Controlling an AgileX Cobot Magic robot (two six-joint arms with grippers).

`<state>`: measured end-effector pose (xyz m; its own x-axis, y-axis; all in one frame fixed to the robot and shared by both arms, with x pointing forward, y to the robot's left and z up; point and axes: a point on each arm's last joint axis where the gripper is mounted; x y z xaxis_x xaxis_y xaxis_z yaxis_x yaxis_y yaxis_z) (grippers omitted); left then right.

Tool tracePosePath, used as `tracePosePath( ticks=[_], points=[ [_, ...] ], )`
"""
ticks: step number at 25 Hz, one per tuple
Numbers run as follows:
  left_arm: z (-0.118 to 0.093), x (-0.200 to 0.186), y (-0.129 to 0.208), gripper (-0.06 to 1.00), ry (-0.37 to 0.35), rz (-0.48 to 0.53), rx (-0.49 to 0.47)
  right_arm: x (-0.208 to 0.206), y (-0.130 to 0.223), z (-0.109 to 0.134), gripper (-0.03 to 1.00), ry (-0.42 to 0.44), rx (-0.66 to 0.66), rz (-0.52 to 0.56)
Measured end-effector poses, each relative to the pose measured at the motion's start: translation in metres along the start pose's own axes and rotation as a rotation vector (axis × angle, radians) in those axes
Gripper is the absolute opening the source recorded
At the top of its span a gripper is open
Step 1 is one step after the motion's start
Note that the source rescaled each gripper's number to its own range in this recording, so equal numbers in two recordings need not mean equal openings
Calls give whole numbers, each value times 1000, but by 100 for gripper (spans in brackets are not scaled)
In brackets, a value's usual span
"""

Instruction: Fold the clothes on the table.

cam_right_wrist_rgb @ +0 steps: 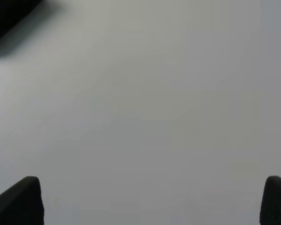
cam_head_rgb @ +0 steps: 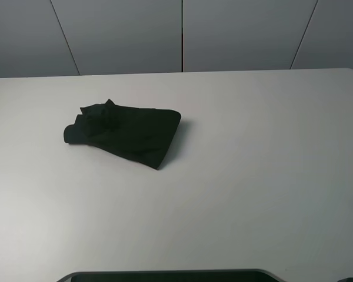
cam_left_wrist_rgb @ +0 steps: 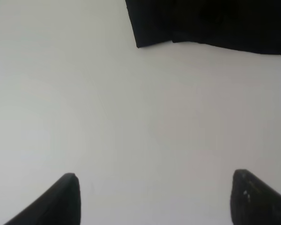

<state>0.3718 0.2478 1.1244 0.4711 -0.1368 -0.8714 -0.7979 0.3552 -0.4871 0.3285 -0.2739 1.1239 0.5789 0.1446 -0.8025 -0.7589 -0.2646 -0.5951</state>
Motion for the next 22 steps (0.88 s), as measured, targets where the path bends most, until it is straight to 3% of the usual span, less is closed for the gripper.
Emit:
tracePosePath(
  ticks=[5,13,17,22],
  points=[
    [2,-16,43,85,1,-94,-15,-26,46,2,100,-14,44,-165],
    [2,-20,95,85,4,-192,-25,-61,91,8,100,-81,63,-412],
    [2,-16,116,85,7,-244,-25,-62,105,9,100,-91,65,-462],
    [2,-20,134,85,6,-374,-13,-51,113,10,100,-92,67,-443]
  ],
)
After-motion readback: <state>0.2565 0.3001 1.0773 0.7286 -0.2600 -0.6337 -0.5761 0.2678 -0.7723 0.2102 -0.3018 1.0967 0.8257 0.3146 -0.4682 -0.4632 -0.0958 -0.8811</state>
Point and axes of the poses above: a point on each arm's last joint axis where the gripper is mounted, x pointing out along that axis toward the gripper, z along the wrist's bending axis when the last joint is at zero, y = z × x, and after that the axes turned 3 degrees about x, right-handed
